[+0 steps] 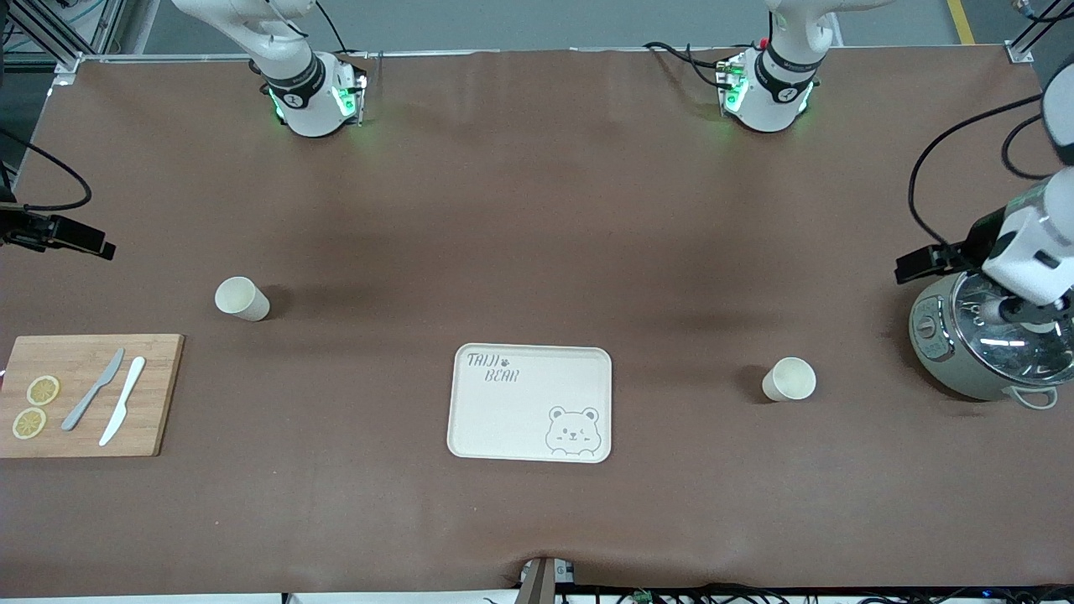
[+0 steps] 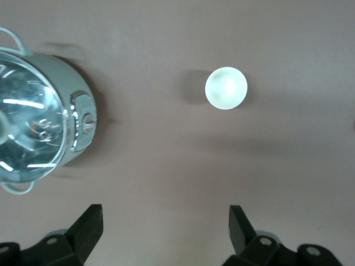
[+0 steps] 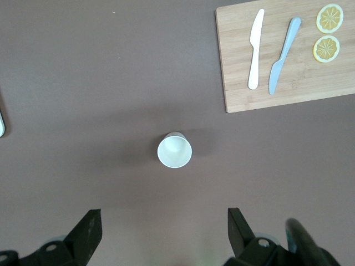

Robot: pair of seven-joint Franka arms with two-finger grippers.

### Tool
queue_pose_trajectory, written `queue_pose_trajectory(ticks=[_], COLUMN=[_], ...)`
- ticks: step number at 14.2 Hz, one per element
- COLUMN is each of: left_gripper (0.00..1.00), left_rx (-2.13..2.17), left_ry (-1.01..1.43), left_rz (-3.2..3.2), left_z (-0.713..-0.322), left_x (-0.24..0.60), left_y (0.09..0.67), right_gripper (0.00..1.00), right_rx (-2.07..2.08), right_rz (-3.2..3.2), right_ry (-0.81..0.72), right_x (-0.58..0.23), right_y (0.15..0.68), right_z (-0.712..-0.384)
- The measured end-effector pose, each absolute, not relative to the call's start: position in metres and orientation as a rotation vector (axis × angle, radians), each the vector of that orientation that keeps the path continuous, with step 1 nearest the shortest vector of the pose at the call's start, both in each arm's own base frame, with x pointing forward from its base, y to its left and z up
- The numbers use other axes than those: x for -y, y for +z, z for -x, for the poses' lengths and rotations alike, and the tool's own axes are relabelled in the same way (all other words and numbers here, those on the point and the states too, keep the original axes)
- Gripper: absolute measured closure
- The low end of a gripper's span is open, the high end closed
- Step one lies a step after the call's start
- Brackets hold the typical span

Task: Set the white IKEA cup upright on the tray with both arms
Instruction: 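Reach the left gripper and the right gripper down toward the white cups, then close the left gripper on one cup while the right gripper grasps another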

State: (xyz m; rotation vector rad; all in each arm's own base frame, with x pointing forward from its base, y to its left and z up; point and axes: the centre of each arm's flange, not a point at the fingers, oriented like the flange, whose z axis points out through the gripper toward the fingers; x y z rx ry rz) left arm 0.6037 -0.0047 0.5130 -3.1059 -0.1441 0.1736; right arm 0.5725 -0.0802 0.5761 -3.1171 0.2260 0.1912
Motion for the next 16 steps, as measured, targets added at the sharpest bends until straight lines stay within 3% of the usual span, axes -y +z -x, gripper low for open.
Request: queue_pose_trajectory(ticks=[4,7,10,12,16], left_gripper=[0.00,0.00,0.01,0.08,0.07], left_rx=[0.140,0.138,0.137,0.135,0.134], left_ry=[0.083,0.055,0.059,0.052,-0.019], left_rz=[3.117,3.125,3.132,3.137,3.149], left_z=[-0.608,-0.608,-0.616,-0.621,-0.631], left_x=[0.004,0.003,0.004,0.005,0.006], left_y=[0.437,0.378,0.341,0.323,0.289], right_gripper=[0.00,0.00,0.00,0.00,0.00], right_rx=[-0.229,-0.241,-0.273,-0.276,-0.283], right_rz=[3.110,3.093,3.088,3.082,3.079], right_ry=[0.288,0.422,0.451,0.483,0.490], right_x=[0.082,0.086,0.100,0.100,0.100], right_y=[0.545,0.491,0.429,0.394,0.341], right_z=[-0.583,-0.593,-0.600,-0.593,-0.571])
